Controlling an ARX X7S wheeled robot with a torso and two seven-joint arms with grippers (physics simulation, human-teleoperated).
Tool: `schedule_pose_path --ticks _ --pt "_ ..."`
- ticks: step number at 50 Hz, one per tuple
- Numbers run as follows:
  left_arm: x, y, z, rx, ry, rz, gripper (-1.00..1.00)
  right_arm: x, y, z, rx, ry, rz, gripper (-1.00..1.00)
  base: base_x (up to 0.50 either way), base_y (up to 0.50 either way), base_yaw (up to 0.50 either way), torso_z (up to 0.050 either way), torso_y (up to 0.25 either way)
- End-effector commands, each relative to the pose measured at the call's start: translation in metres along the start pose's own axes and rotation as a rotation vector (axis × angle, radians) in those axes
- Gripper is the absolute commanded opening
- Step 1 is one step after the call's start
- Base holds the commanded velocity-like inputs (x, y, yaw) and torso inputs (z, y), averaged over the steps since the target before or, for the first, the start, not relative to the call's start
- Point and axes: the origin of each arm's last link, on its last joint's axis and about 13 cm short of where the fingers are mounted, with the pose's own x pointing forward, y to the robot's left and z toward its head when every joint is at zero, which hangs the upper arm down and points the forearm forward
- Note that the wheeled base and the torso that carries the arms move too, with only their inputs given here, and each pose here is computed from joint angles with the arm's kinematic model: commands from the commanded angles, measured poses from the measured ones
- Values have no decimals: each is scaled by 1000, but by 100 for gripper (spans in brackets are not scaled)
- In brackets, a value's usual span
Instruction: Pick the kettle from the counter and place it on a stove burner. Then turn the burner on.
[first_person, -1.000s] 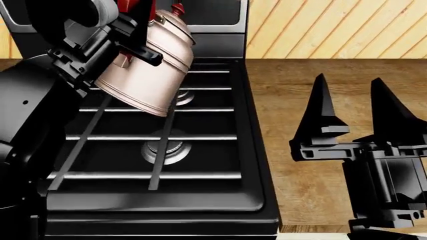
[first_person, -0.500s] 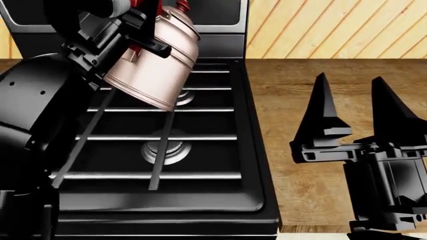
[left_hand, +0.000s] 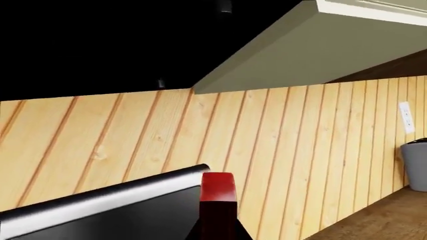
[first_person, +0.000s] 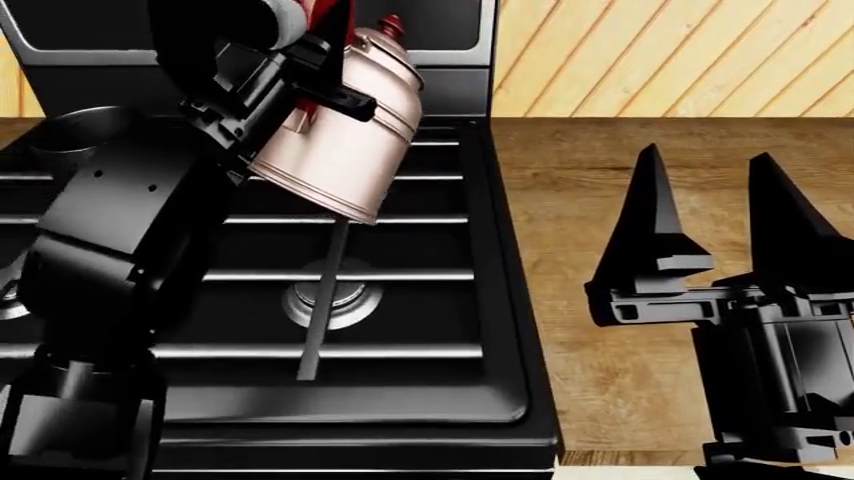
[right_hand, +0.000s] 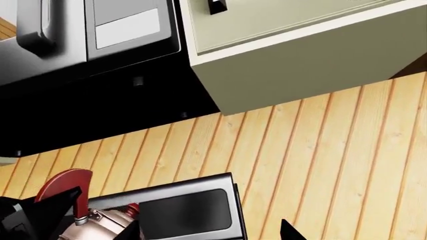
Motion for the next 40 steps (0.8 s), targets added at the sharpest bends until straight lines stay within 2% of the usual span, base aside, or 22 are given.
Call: schedule_pose_path --ticks 1,27,40 --pt "0 -5 -8 -30 -10 -1 -100 0 -1 0 4 -1 -2 100 0 0 0 0 0" --pt "-15 -18 -20 -114 -29 3 -100 1 -2 -2 12 1 -11 100 0 0 0 0 1" --pt "-31 -23 -33 -141 -7 18 -100 0 -1 -3 10 4 -7 100 0 0 0 1 1"
